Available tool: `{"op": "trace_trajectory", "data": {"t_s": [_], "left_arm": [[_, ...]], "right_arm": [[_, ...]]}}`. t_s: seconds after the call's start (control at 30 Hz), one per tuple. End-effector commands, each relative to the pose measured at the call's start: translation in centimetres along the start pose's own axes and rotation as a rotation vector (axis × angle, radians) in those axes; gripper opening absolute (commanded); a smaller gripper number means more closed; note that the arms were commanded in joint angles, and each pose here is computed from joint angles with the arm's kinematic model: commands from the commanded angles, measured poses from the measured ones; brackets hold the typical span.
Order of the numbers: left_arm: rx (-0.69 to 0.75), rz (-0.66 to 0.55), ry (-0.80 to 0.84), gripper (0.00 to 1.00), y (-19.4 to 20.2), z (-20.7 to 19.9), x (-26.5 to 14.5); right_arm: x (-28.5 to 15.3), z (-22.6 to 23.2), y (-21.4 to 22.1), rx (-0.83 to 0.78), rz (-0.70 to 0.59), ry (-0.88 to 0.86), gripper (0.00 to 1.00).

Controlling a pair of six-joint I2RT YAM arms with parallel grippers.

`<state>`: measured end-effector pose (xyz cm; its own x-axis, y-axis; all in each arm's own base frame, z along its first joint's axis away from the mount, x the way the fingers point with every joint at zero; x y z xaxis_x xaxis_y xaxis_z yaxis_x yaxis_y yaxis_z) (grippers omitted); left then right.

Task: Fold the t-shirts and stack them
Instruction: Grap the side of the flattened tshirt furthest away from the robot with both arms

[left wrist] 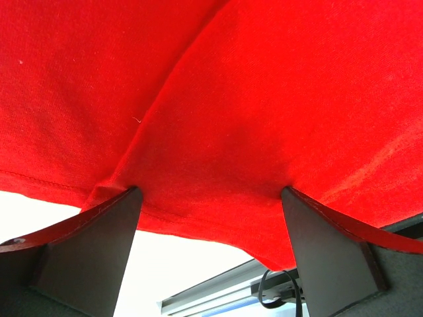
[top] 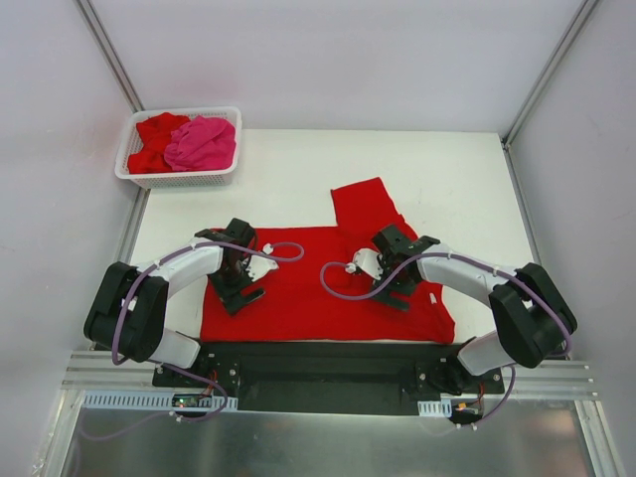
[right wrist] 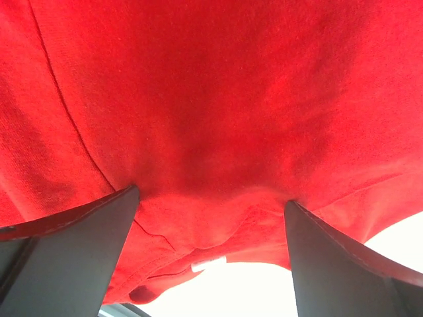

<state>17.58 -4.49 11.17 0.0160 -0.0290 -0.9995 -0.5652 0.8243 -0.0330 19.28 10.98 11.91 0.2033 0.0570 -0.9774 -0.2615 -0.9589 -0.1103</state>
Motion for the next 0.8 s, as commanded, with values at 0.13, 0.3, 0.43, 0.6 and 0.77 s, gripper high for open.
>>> {"op": "trace_trajectory", "data": {"t_s": [0.13, 0.3, 0.43, 0.6, 0.77], "left_arm": [[0.04, 0.068, -0.012, 0.89, 1.0, -0.2, 0.0], [0.029, 0.069, -0.011, 0.89, 1.1, -0.3, 0.1], [0.028, 0.067, -0.019, 0.89, 0.9, -0.1, -0.1], [0.02, 0.02, -0.049, 0.88, 0.2, 0.2, -1.6], [-0.025, -0.212, -0.106, 0.89, -2.3, 0.9, -7.4]], "right_arm": [[-0.2, 1.2, 2.3, -0.019, 0.153, -0.049, 0.96], [-0.2, 1.8, 3.3, -0.015, 0.178, -0.045, 0.96], [-1.9, 0.8, 2.4, 0.025, 0.105, 0.012, 0.96], [-5.1, -1.2, 0.7, 0.092, 0.013, 0.091, 0.96], [-9.4, -4.3, -1.1, 0.178, -0.195, 0.296, 0.96]]}}
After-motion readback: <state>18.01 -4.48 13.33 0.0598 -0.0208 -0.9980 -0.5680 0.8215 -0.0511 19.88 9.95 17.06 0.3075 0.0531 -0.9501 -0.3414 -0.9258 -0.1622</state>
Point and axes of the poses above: each gripper's point midway between its finger pads, its own x axis out along the fingers, its own z axis along the line the jaws close on, y = z × x, the point moved 10 cm from there along -x, back along the fingers, and after that the axes turned 1 degree about -x, right-handed, at the moved point
